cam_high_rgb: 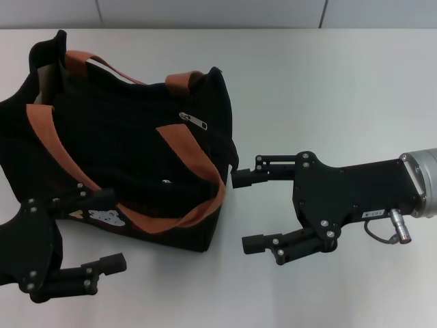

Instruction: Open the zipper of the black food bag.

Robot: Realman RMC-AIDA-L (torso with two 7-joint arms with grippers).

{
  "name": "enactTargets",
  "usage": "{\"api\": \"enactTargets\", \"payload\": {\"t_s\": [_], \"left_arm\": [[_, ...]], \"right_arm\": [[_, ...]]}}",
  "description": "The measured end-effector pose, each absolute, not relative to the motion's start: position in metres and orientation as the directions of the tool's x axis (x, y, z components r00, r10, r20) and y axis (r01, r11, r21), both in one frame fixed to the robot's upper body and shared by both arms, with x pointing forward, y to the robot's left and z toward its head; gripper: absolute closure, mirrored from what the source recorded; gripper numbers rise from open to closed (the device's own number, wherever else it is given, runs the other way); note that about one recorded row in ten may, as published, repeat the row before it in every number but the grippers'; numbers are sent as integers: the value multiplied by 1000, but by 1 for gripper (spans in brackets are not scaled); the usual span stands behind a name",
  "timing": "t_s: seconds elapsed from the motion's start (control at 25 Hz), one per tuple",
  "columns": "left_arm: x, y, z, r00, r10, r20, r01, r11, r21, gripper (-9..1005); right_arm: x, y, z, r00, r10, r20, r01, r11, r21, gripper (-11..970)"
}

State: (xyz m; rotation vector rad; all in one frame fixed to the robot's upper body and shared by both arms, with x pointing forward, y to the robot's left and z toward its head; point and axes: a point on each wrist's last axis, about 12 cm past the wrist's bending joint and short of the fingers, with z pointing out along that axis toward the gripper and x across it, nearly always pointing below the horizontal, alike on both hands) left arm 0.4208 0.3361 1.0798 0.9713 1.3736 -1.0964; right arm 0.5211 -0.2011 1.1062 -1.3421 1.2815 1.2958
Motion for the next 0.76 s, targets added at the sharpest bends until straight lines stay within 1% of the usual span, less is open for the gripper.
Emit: {"api": "enactTargets", "payload": {"t_s": [0.76], "left_arm": [[418,335,1077,-100,-30,-994,964,245,-105,164]], "right_arm": [[520,-201,1105,-72,-96,-993,-991,-105,82,121]]}}
